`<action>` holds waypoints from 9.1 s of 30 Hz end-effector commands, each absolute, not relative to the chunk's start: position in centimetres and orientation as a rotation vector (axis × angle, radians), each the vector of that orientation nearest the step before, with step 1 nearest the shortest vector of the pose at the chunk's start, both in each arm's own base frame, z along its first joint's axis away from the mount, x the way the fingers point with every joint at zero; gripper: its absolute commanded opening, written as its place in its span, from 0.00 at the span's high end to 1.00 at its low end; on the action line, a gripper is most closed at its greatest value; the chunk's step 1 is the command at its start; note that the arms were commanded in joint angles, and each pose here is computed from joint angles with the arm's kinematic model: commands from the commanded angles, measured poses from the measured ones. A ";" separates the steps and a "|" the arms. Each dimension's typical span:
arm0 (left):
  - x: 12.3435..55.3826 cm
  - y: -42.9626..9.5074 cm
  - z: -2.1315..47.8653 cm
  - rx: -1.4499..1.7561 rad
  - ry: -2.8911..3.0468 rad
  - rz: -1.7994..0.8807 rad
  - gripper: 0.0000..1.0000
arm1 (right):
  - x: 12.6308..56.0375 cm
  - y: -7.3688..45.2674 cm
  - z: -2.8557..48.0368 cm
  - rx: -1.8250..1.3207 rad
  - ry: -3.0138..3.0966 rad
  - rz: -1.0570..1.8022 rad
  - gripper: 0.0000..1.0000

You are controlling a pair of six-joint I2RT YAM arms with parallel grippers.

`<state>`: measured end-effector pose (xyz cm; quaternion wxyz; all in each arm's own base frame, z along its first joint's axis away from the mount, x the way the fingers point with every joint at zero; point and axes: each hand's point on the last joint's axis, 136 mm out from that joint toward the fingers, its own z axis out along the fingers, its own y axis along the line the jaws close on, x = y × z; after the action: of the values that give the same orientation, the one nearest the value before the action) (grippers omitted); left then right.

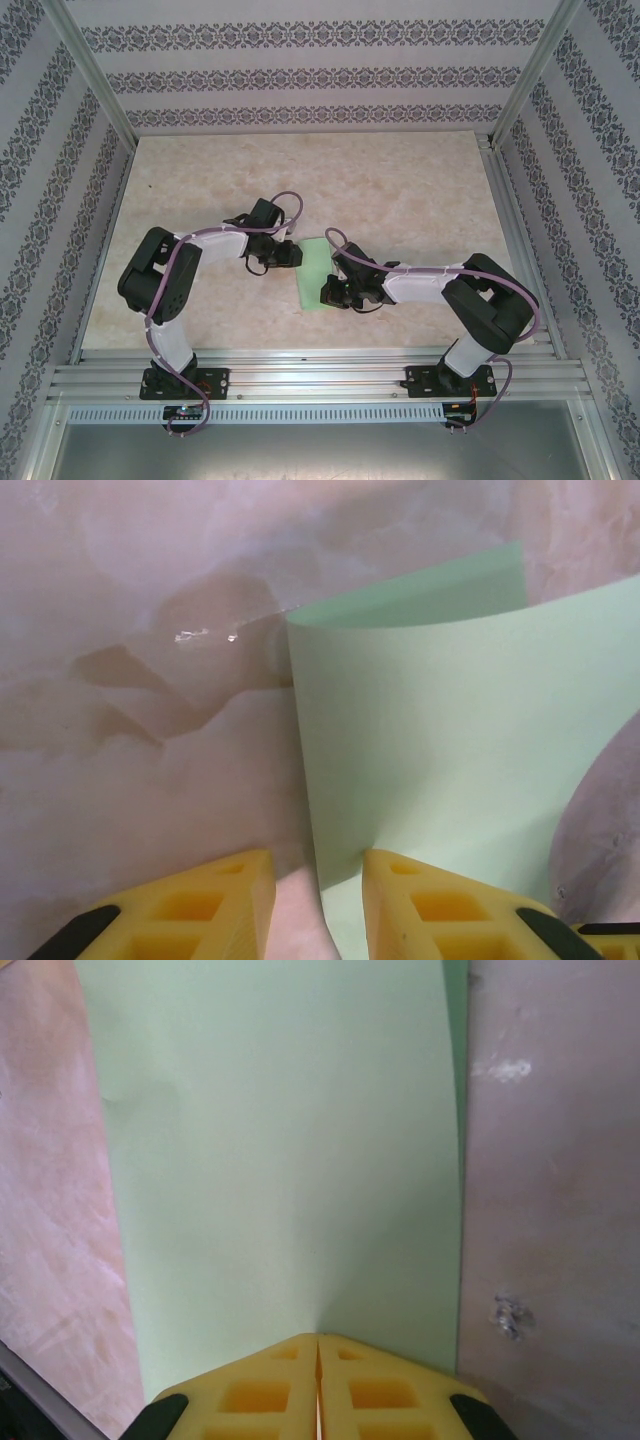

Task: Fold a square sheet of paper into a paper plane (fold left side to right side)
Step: First fold the square sheet of paper in half at the center of the table, then hold the square sheet of paper at the center of the table, then first fold the square sheet of paper in half at the center of the table.

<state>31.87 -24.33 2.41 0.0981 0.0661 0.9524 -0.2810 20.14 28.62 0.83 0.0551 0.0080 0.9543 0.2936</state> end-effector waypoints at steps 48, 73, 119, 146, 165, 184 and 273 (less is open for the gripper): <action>31.1 -25.8 3.0 0.220 2.715 -0.942 0.83 | 15.6 24.7 -4.4 -0.023 3.157 0.508 0.91; 35.9 -24.1 2.2 0.207 2.719 -0.827 0.82 | 15.1 24.1 -4.8 -0.042 3.185 0.462 0.91; 31.0 -26.5 2.8 0.201 2.654 -1.129 0.80 | 16.1 25.4 -3.5 -0.067 3.136 0.510 0.90; 28.9 -25.0 -1.0 0.188 2.768 -0.990 0.81 | 30.4 30.6 7.8 -0.018 2.705 0.931 0.87; 28.8 -25.3 -0.8 0.219 2.770 -0.962 0.81 | 33.5 32.6 1.5 0.055 2.819 0.890 0.88; 26.8 -26.1 5.7 0.374 2.505 -1.096 0.76 | 31.4 30.3 -2.6 0.068 2.948 0.735 0.89; 24.0 -23.0 7.5 -0.086 2.557 -1.229 0.38 | 29.6 27.9 9.2 -0.124 2.737 0.769 0.70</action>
<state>23.44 -21.84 6.64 0.1570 -0.0305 0.9072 -0.3892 31.23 29.45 11.74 0.1702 -0.0407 0.9394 0.2948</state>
